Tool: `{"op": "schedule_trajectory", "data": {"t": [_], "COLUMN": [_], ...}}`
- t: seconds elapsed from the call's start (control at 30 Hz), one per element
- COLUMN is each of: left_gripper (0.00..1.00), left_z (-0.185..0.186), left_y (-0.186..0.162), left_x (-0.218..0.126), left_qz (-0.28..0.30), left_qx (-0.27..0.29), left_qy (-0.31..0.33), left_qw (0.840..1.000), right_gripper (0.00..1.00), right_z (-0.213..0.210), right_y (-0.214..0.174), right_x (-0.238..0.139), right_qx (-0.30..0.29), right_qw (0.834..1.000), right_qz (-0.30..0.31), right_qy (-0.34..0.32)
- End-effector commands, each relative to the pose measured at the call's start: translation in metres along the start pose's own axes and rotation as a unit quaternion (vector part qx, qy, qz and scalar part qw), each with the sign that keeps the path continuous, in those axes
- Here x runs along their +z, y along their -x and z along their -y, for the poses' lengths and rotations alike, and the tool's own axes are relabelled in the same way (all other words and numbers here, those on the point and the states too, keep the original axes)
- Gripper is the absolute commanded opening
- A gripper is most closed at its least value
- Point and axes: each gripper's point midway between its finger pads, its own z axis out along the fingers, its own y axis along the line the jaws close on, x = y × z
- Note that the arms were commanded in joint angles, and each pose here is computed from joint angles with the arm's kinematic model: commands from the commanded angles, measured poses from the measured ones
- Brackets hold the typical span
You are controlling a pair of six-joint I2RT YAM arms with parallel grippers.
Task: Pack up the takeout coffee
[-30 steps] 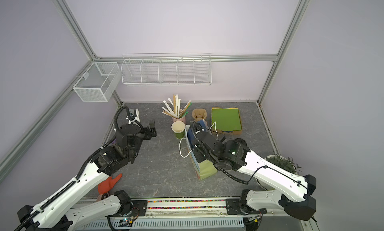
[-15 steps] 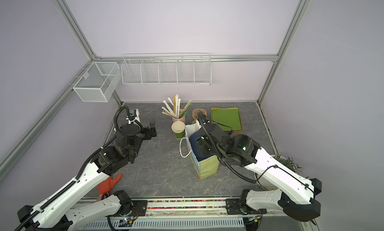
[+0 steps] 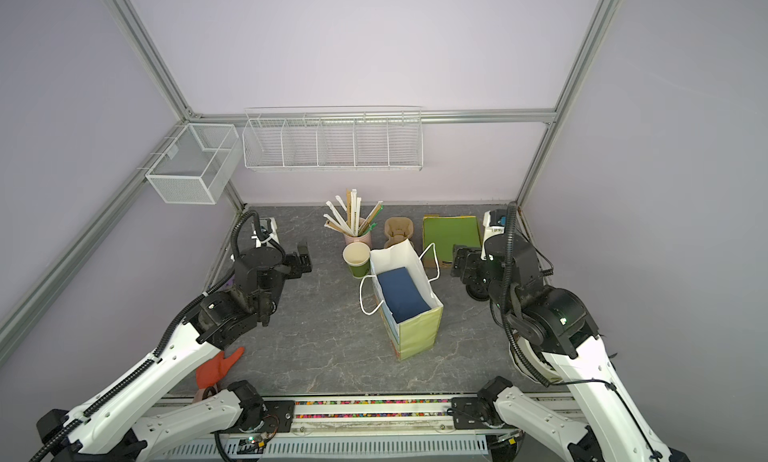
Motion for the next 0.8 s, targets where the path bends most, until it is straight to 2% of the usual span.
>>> {"op": "schedule_trajectory", "data": {"t": [0.0, 0.13, 0.3, 0.43, 0.5, 0.53, 0.6, 0.67, 0.77], "left_gripper": [0.99, 0.99, 0.99, 0.99, 0.99, 0.99, 0.99, 0.99, 0.99], "left_z": [-0.023, -0.068, -0.107, -0.123, -0.132, -0.134, -0.138, -0.142, -0.147], "left_y": [-0.006, -0.024, -0.046, -0.071, -0.083, -0.088, -0.094, -0.100, -0.105], "left_x": [0.010, 0.027, 0.038, 0.046, 0.048, 0.049, 0.050, 0.052, 0.058], "left_qz": [-0.037, -0.069, -0.085, -0.084, -0.069, -0.063, -0.046, -0.040, -0.043], "left_qx": [-0.031, -0.094, -0.107, -0.117, -0.112, -0.105, -0.101, -0.093, -0.079], "left_qy": [0.040, 0.088, 0.161, 0.198, 0.217, 0.219, 0.225, 0.226, 0.234], "left_qw": [0.998, 0.989, 0.977, 0.970, 0.967, 0.968, 0.968, 0.969, 0.968], "right_gripper": [0.89, 0.88, 0.89, 0.89, 0.89, 0.89, 0.89, 0.89, 0.89], "right_z": [0.031, 0.062, 0.096, 0.109, 0.122, 0.122, 0.117, 0.128, 0.131], "right_y": [0.002, -0.006, -0.039, -0.077, -0.101, -0.113, -0.124, -0.127, -0.126], "right_x": [0.016, 0.050, 0.104, 0.156, 0.171, 0.178, 0.189, 0.187, 0.186], "right_qx": [0.053, 0.112, 0.130, 0.058, 0.043, 0.043, 0.034, 0.048, 0.020], "right_qw": [0.997, 0.989, 0.979, 0.979, 0.971, 0.972, 0.978, 0.974, 0.976], "right_qz": [0.016, 0.039, 0.031, -0.015, -0.049, -0.055, -0.043, -0.016, 0.037], "right_qy": [-0.051, -0.085, -0.152, -0.196, -0.231, -0.222, -0.199, -0.221, -0.214]}}
